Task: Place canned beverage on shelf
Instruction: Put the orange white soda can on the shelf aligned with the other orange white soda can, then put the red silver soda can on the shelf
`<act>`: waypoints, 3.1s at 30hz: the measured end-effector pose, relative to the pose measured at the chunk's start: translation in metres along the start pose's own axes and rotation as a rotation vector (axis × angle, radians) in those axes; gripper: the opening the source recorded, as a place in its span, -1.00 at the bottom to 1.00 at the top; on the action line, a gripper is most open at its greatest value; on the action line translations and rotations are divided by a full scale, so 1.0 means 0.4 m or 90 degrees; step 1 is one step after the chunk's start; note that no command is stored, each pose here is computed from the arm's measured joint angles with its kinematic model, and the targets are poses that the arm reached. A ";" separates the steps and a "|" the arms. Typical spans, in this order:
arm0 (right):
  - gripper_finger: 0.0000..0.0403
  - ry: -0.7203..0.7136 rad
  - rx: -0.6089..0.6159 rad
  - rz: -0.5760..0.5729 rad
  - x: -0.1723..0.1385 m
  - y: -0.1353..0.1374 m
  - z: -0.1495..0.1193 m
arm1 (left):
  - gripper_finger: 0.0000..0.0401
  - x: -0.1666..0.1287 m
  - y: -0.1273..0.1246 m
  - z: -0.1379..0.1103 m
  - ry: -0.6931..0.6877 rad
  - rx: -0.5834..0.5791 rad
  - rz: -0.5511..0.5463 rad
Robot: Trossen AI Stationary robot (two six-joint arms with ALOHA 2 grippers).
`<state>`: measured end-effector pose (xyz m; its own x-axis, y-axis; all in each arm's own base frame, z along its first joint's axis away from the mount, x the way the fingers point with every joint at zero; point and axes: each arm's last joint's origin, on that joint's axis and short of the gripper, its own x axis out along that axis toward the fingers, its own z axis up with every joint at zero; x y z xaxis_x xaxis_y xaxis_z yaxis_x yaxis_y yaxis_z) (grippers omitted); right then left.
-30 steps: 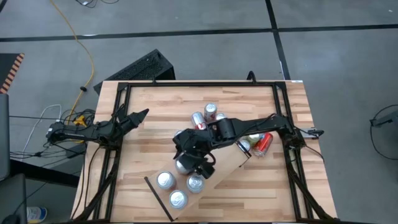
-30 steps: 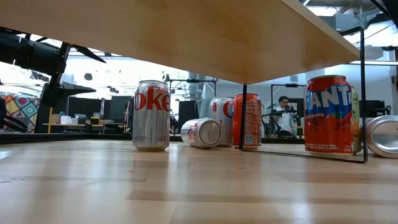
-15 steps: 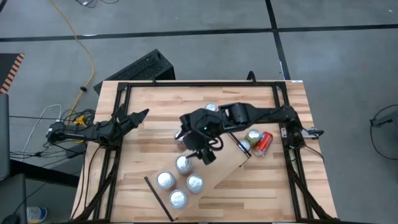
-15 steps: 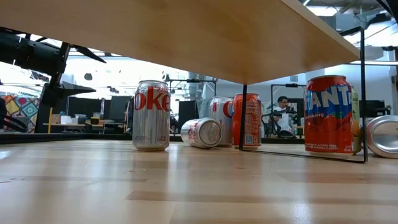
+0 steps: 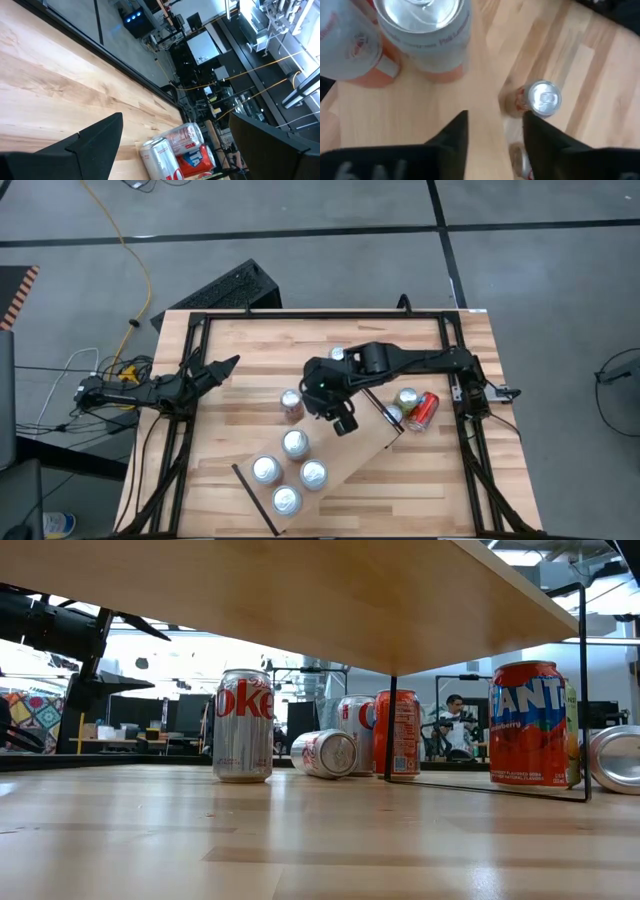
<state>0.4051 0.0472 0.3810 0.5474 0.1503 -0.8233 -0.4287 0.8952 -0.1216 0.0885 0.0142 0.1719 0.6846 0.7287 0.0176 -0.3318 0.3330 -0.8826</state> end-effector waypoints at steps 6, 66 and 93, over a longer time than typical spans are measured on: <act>-0.67 -0.028 -0.006 0.019 0.043 0.005 0.003 | 0.75 0.000 0.000 0.000 0.000 0.000 0.000; -0.14 0.063 0.106 -0.142 -0.131 -0.099 -0.086 | 0.75 0.000 0.000 0.000 0.002 0.002 -0.001; 0.27 0.131 0.219 -0.119 0.016 -0.399 -0.402 | 0.75 0.000 0.004 0.004 -0.040 0.004 0.026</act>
<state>0.3615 -0.1622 0.3058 0.4228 -0.0837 -0.9023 -0.0520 0.9918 -0.1163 0.0869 0.0156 0.1712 0.6290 0.7773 0.0112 -0.3630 0.3064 -0.8799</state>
